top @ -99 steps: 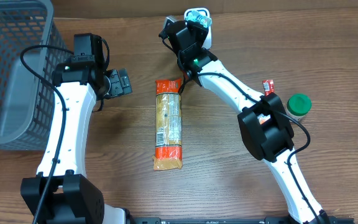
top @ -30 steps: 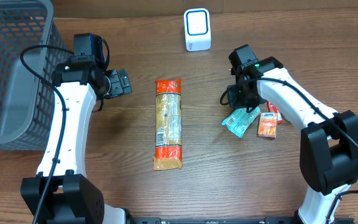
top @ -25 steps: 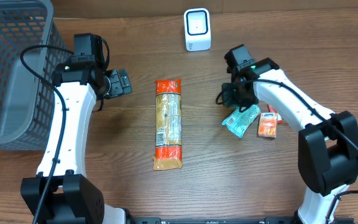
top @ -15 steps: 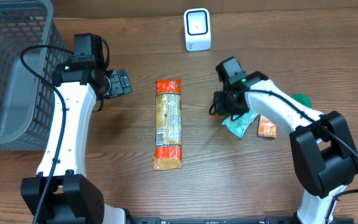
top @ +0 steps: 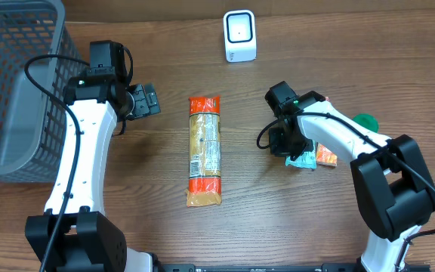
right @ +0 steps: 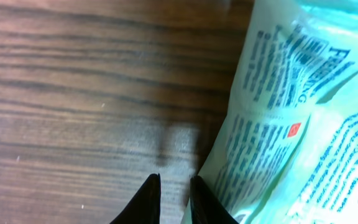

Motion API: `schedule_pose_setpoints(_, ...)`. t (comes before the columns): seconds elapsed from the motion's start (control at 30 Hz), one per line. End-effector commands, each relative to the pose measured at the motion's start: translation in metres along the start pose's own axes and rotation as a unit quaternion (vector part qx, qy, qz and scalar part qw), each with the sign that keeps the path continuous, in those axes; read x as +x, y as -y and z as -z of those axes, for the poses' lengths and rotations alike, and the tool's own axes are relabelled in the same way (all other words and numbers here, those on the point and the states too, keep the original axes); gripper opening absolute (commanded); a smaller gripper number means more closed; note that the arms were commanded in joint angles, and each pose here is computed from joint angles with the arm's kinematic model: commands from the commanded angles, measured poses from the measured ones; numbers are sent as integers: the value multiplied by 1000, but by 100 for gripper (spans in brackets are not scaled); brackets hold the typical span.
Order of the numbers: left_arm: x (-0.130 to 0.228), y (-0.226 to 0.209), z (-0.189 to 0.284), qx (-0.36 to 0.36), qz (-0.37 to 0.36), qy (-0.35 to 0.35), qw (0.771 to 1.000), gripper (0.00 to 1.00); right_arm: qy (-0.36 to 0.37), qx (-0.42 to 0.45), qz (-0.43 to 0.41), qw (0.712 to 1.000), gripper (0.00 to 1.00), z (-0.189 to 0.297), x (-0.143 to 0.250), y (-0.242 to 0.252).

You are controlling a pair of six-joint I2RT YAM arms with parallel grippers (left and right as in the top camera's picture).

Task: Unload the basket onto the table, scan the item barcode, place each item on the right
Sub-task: 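Open the right gripper and lift it off the wipes pack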

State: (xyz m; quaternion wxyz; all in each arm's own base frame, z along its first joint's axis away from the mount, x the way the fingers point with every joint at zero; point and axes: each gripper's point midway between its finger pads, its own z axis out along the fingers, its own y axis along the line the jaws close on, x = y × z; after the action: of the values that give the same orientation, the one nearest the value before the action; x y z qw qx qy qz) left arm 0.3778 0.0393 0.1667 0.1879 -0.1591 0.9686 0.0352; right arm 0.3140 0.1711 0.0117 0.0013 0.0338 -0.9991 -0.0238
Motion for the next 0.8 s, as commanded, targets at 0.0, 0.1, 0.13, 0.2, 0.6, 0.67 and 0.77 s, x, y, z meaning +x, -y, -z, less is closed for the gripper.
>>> schedule_pose_setpoints(0.0,2,-1,-3,0,-4,-7,1000,100,54,-31,20,998,17,42,-18,-12)
schedule_pose_setpoints(0.1,2,-1,-3,0,-4,-7,1000,100,82,-40,11,996,16,65,-31,-10)
schedule_pose_setpoints(0.13,2,-1,-3,0,-4,-7,1000,100,89,-40,7,995,16,68,-34,-7)
schedule_pose_setpoints(0.2,2,-1,-3,0,-4,-7,1000,100,102,-27,-6,994,16,71,-42,5)
schedule_pose_setpoints(0.6,2,-1,-3,0,-4,-7,1000,100,123,42,-48,990,6,72,-56,55)
schedule_pose_setpoints(0.67,2,-1,-3,0,-4,-7,1000,100,124,46,-48,990,6,72,-57,56)
schedule_pose_setpoints(0.77,2,-1,-3,0,-4,-7,1000,100,126,55,-49,989,6,72,-57,59)
